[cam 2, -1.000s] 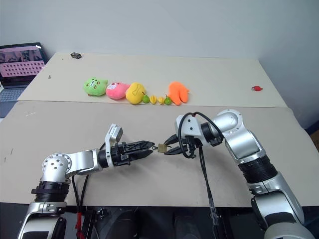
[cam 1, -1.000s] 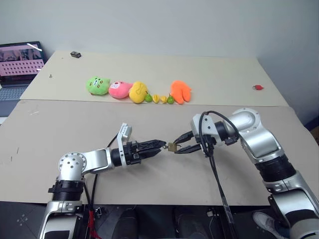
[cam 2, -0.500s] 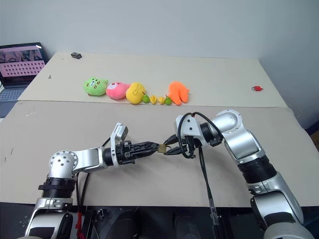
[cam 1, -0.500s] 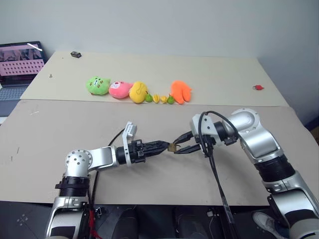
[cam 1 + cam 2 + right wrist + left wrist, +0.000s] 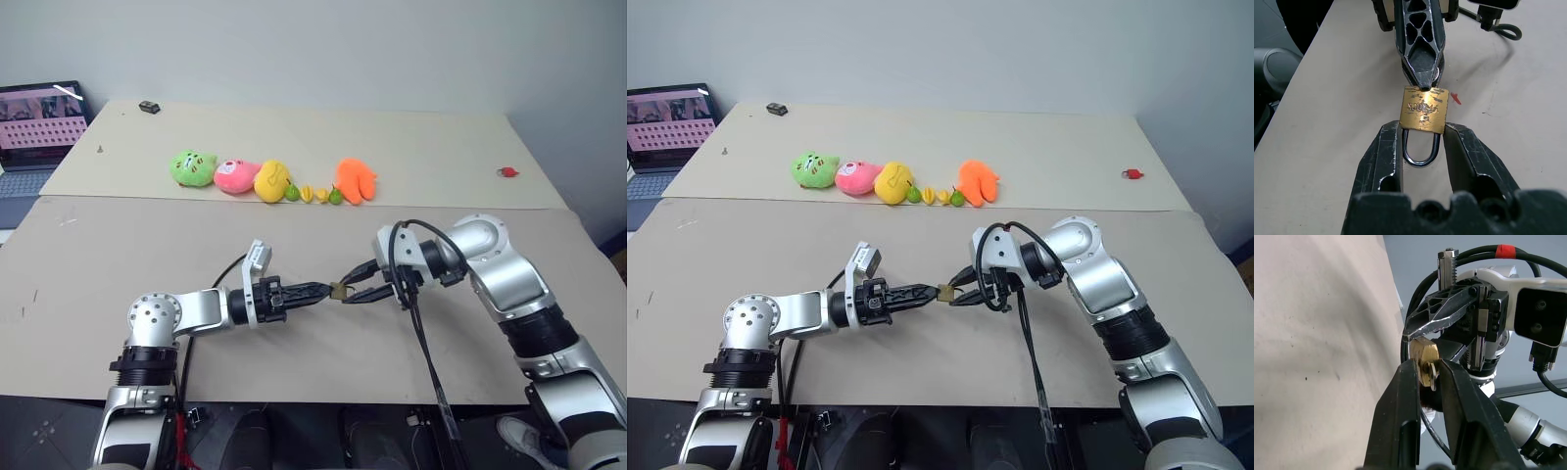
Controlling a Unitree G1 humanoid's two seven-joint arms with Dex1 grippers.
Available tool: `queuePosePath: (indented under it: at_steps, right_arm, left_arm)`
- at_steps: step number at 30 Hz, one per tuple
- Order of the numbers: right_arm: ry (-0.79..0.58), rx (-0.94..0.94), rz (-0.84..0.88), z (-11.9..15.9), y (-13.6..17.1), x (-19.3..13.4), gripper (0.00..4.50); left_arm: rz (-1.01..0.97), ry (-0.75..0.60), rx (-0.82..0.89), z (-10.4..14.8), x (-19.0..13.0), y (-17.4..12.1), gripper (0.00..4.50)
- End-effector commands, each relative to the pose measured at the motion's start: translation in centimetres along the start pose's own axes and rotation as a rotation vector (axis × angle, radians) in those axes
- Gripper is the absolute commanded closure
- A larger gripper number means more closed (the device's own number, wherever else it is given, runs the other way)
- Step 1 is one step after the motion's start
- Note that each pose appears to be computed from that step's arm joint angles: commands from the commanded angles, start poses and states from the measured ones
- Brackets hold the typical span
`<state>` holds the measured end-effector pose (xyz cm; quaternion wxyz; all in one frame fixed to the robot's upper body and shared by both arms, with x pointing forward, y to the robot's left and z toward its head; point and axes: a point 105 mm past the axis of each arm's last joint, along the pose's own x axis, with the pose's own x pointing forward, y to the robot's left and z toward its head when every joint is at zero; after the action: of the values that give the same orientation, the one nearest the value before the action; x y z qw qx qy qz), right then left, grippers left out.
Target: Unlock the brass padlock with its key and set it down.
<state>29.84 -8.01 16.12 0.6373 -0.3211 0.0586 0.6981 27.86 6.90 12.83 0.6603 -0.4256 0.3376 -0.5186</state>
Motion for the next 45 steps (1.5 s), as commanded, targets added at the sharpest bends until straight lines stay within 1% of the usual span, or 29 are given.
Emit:
queuePosePath:
  at_steps: [1, 5, 8, 13, 23, 28, 37, 39, 40, 41, 45]
  right_arm:
    - [-0.015, -0.047, -0.009, 1.1, -0.4, -0.2, 3.62]
    - [-0.017, -0.043, -0.008, 1.0, -0.4, -0.2, 3.62]
    - [-0.013, -0.037, -0.005, 0.8, -0.4, -0.1, 3.62]
    - [-0.010, -0.037, 0.003, 0.6, -0.3, -0.1, 3.62]
    - [-0.008, -0.048, 0.000, 0.8, -0.5, -0.1, 3.62]
    - [-0.007, -0.051, -0.003, 0.8, -0.6, -0.2, 3.62]
    - [-0.007, -0.053, -0.004, 0.9, -0.6, -0.2, 3.62]
    - [-0.007, -0.053, -0.004, 0.9, -0.7, -0.2, 3.62]
    - [-0.007, -0.053, -0.005, 0.9, -0.7, -0.2, 3.62]
    - [-0.008, -0.053, -0.005, 0.9, -0.7, -0.2, 3.62]
    - [-0.009, -0.054, -0.007, 0.9, -0.7, -0.2, 3.62]
  left_arm:
    - [-0.020, 0.005, 0.024, 0.0, -0.3, -0.7, 3.76]
    - [-0.024, -0.002, 0.027, 0.2, -0.3, -0.9, 3.76]
    - [-0.036, -0.032, 0.025, 1.0, -1.3, -1.3, 3.76]
    - [-0.003, -0.047, 0.017, 1.3, -1.9, -0.7, 3.76]
    - [-0.030, 0.008, 0.001, -0.1, -1.0, -0.9, 3.76]
    - [-0.016, 0.029, -0.007, -0.8, -1.2, -0.5, 3.76]
    - [-0.007, 0.019, -0.007, -0.7, -1.0, -0.3, 3.76]
    - [-0.004, 0.013, 0.000, -0.4, -1.0, -0.3, 4.26]
    - [0.001, 0.010, 0.003, -0.3, -1.1, -0.2, 4.40]
    - [0.003, 0.008, 0.003, -0.2, -1.0, -0.2, 4.49]
    - [0.015, 0.009, 0.008, -0.1, -0.8, 0.0, 4.49]
